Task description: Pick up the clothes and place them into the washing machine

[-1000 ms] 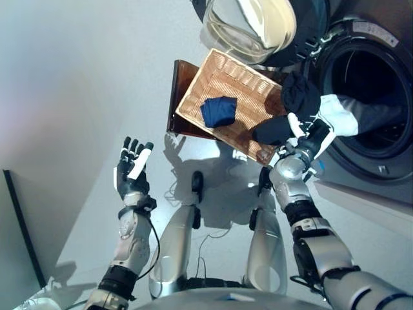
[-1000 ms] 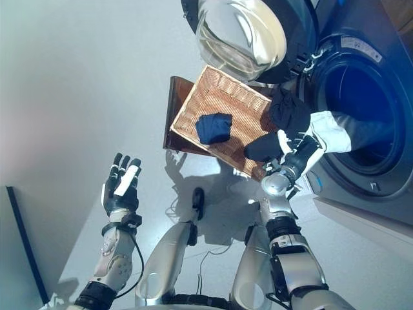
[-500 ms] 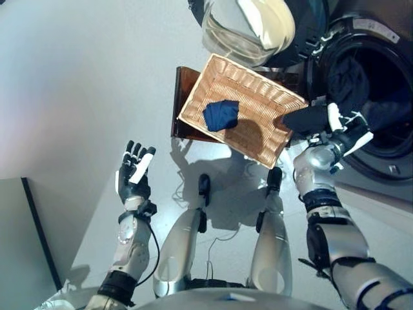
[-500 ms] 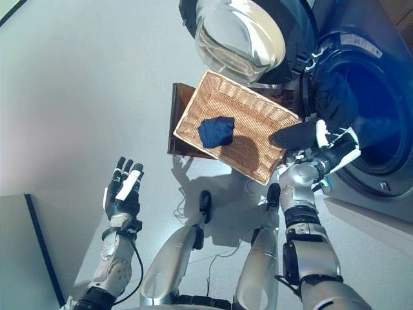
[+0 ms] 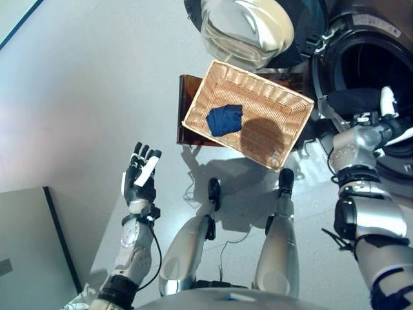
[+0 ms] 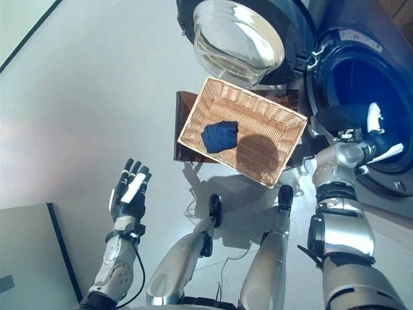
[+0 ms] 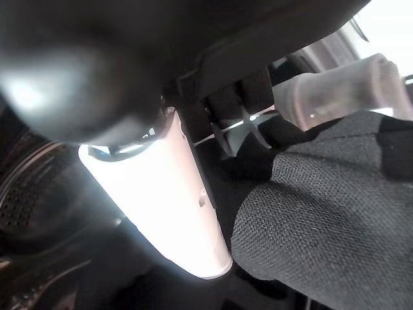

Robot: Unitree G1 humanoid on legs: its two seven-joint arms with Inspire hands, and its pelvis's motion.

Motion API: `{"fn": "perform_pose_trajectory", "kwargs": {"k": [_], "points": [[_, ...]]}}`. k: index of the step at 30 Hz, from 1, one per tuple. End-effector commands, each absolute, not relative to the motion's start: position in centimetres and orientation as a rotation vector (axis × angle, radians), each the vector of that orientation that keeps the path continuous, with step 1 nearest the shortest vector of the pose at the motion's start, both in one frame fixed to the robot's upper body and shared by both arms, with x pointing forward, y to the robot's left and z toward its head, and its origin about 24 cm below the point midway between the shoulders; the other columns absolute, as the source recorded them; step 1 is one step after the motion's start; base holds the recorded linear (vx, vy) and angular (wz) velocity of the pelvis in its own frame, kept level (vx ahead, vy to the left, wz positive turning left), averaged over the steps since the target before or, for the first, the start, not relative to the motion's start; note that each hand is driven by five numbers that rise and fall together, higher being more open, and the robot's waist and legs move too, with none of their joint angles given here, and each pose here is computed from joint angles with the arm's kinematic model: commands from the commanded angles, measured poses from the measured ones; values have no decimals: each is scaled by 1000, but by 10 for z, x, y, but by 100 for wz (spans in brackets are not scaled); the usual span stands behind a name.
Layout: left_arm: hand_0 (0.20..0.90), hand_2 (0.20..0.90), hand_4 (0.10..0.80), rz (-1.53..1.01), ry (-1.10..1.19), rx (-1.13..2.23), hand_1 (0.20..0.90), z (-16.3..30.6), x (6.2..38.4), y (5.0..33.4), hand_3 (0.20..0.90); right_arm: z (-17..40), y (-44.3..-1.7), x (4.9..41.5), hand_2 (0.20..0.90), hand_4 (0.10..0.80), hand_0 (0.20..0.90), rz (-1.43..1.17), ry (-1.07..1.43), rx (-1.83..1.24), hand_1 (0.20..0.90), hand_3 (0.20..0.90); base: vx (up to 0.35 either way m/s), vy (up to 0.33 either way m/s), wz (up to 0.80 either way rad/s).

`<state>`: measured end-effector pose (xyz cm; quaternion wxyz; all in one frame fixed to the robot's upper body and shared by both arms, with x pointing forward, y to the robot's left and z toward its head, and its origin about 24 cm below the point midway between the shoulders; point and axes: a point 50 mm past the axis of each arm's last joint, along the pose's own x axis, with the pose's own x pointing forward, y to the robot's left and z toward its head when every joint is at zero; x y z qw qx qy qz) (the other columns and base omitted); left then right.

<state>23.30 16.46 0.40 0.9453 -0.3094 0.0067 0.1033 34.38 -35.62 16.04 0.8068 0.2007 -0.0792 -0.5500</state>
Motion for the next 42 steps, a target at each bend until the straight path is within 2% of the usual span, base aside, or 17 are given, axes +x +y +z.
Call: {"fn": "perform_pose_trajectory", "kwargs": {"k": [1,8,27,37,42], "points": [[900,900,800,132,-125,-659,900,33,228,160,900,249,-377,336,200,300,200,-1143,-474,337,200,200,0,0,0],[900,900,800,110,-127,-659,900,36,229,155,900,265,-385,334,200,300,200,-1168,-475,350,200,200,-3,-24,-6],[900,900,800,25,-198,-645,900,56,236,141,900,372,-406,294,200,300,200,-1235,-708,331,200,200,2,8,4],[900,900,800,42,-243,-658,900,65,239,144,900,391,-399,290,200,300,200,-1251,-743,272,200,200,-2,15,4],[900,900,800,56,-240,-658,900,64,240,145,900,395,-401,284,200,300,200,-1288,-773,339,200,200,1,7,1]]}}
